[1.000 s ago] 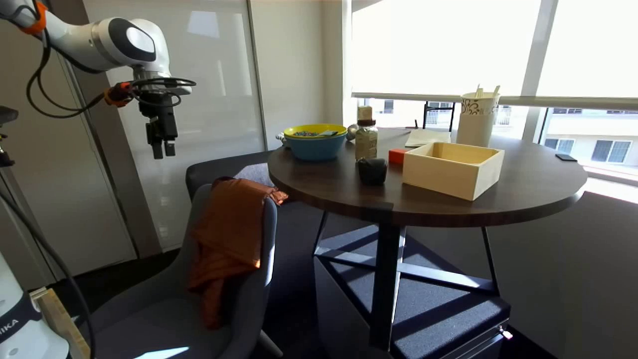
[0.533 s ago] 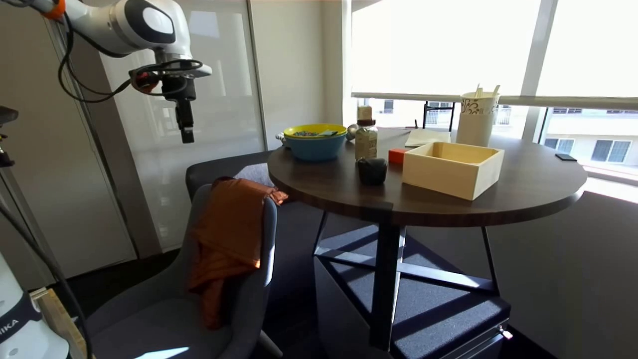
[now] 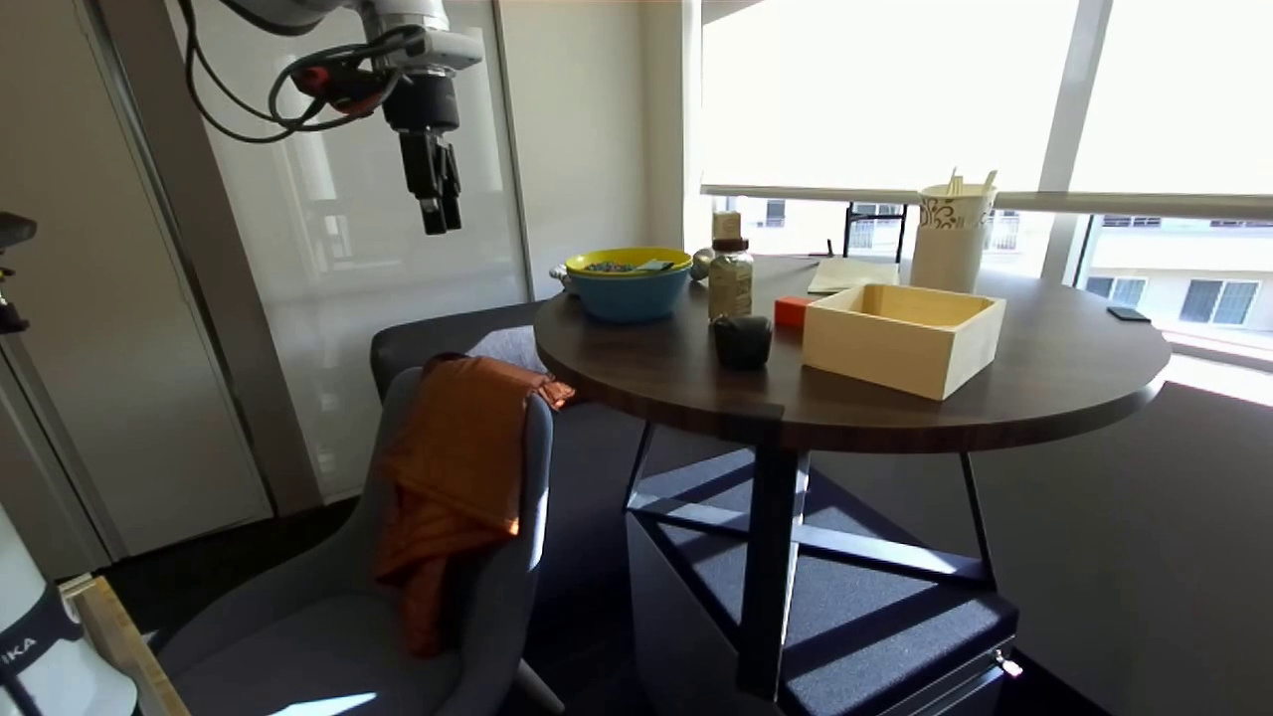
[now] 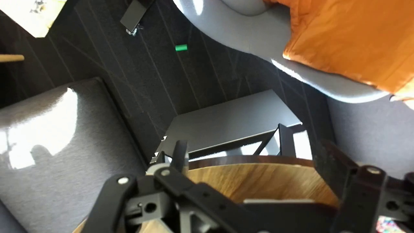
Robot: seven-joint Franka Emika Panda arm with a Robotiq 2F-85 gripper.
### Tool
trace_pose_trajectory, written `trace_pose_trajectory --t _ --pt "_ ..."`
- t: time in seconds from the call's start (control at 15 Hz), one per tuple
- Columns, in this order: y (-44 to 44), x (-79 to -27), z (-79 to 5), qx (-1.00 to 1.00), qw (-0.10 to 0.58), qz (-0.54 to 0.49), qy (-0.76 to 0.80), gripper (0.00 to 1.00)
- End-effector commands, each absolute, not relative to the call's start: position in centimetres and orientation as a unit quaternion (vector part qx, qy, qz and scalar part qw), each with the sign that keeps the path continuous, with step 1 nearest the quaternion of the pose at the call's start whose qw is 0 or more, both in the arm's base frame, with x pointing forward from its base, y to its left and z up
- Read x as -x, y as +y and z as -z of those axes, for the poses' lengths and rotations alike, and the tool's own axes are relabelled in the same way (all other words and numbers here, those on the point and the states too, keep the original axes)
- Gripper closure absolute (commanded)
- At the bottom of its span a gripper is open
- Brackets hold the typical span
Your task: Put the red block on the wooden block
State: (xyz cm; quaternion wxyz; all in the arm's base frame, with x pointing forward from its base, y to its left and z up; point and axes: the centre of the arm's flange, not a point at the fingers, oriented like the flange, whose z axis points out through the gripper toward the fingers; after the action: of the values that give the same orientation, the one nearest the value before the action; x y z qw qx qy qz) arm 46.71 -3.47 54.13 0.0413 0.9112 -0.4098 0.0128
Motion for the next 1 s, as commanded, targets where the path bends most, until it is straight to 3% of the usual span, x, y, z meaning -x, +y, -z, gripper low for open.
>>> trace_pose_trajectory --t 0.0,0.53,0.93 --pt "-6.5 -44.1 -57.5 -0.873 -0.004 -0.028 -0.488 0.0" --pt "-7.8 -44.4 -58.4 -0.861 -0.017 -0.043 -0.506 0.0" --pt "-21.5 -46.2 -63.1 -0.76 -0.051 -0.086 -0.643 0.0"
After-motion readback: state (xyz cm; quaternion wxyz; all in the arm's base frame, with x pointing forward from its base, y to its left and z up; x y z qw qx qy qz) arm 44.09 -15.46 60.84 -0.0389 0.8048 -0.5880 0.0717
